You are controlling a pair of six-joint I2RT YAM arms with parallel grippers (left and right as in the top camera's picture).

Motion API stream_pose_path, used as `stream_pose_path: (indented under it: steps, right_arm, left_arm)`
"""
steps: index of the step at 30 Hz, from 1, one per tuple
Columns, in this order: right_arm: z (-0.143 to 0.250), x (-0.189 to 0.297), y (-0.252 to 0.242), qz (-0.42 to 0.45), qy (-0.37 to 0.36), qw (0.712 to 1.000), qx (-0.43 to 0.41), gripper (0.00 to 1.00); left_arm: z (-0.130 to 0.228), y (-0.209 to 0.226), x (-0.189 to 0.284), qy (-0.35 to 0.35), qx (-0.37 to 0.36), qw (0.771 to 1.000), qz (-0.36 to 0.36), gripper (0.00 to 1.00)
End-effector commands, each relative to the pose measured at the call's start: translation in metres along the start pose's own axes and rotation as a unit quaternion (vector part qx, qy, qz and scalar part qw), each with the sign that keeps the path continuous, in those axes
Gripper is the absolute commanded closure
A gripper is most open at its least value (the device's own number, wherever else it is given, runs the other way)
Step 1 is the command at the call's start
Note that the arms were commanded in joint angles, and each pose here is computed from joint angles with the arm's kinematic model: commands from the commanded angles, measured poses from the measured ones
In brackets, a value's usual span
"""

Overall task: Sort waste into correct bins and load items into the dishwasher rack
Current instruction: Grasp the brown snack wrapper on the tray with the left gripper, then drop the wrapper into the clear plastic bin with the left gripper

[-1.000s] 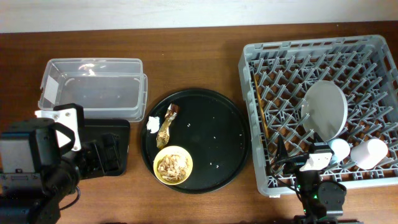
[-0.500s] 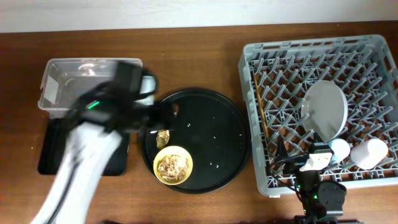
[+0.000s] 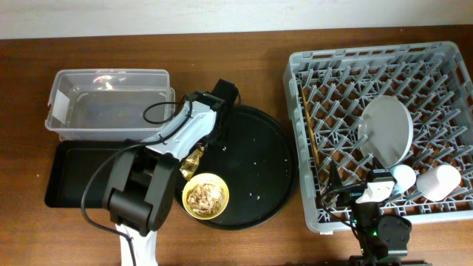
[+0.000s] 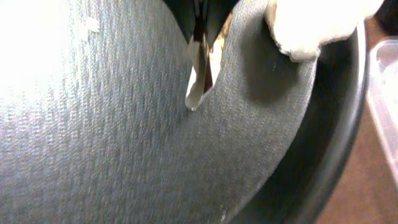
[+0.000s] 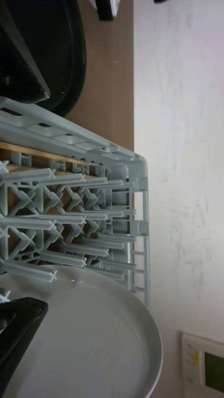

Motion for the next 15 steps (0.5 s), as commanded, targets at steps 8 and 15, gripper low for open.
stream_pose_path:
  steps: [8, 15]
  right_arm:
    - [0.002, 0.000, 0.001, -0.004, 0.002, 1.000, -0.001, 0.02]
    - [0.002, 0.000, 0.001, -0.004, 0.002, 1.000, -0.001, 0.02]
  left_arm:
    - [-0.018, 0.071, 0.192, -0.152, 0.110, 0.977, 0.096, 1.00]
    - [-0.093, 0.187, 0.102, -0.184, 0.313, 0.931, 0.039, 0.86]
Point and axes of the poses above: each gripper's point midway between its finger pads, its own x axis back along the fingers, its own y axis along the line the jaws close on, z = x × y, the point moved 3 cm from there along x, back along the fingers, and after that the axes turned 4 degrees about x, right-handed, at the moved point
